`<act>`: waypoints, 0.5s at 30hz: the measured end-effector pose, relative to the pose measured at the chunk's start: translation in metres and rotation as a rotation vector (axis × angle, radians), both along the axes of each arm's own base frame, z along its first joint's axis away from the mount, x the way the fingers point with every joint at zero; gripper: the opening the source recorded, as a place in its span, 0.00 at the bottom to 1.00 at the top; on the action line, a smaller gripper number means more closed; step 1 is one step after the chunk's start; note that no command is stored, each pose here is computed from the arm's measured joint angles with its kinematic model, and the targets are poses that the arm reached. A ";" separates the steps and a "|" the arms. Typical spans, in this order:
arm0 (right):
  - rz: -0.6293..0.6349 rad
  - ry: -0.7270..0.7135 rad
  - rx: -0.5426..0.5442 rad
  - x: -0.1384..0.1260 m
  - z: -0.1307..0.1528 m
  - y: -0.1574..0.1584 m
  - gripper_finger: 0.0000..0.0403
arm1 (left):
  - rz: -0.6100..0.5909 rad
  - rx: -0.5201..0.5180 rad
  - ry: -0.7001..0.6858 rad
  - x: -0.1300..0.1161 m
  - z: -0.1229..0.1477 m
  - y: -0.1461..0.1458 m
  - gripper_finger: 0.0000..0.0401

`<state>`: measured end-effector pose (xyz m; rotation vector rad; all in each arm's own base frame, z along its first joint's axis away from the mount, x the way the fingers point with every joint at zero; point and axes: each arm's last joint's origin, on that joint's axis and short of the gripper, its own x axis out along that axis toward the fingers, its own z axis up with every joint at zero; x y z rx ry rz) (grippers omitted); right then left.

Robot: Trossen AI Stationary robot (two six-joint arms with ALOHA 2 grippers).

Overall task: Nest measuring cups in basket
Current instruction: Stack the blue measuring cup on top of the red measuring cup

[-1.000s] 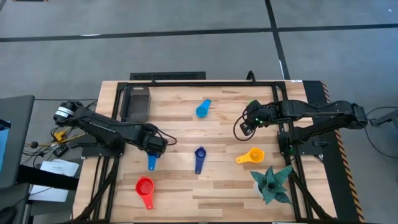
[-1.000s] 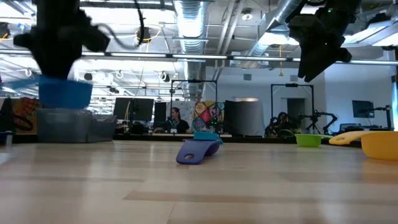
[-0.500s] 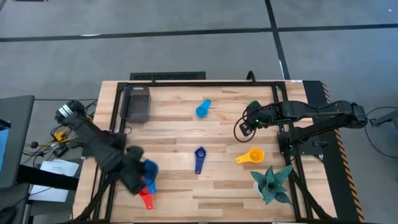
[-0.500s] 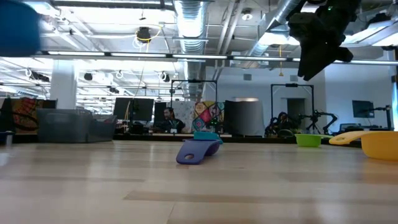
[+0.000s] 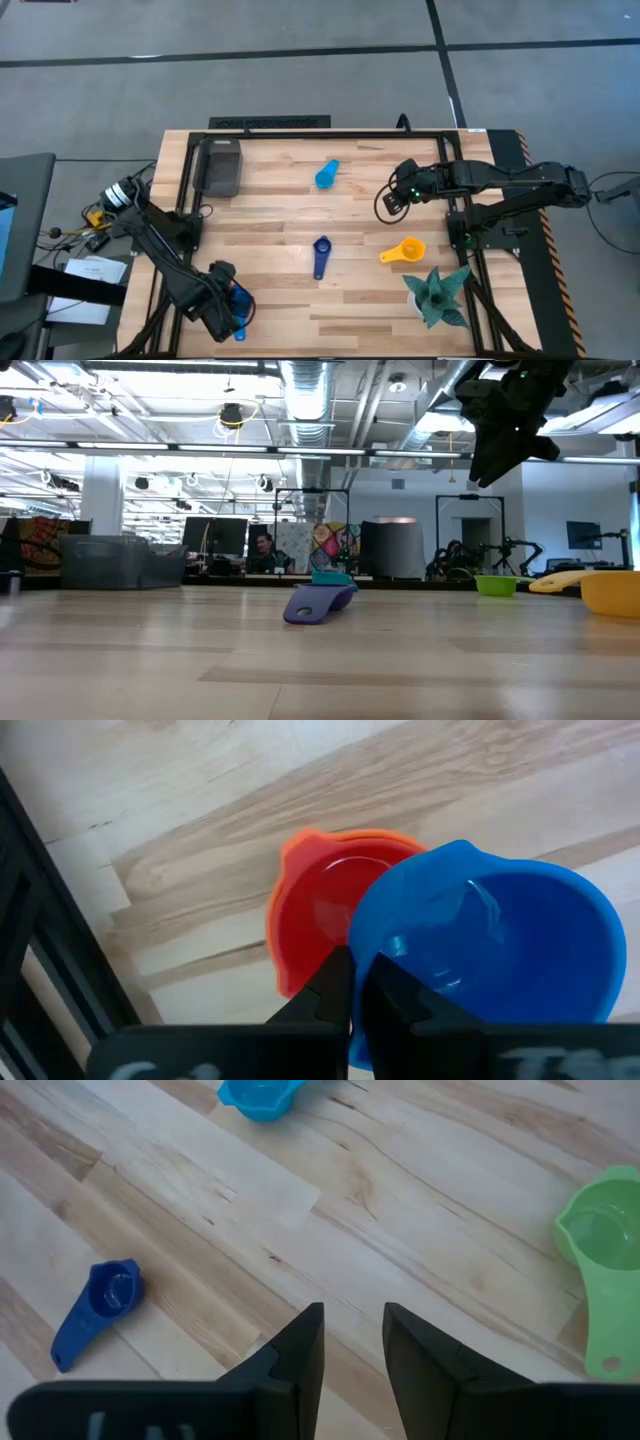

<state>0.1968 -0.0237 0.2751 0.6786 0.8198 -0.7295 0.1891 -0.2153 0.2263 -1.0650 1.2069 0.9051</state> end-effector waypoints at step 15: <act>0.008 0.001 0.000 0.000 0.000 0.000 0.32 | -0.051 0.008 0.109 -0.021 0.001 -0.006 0.00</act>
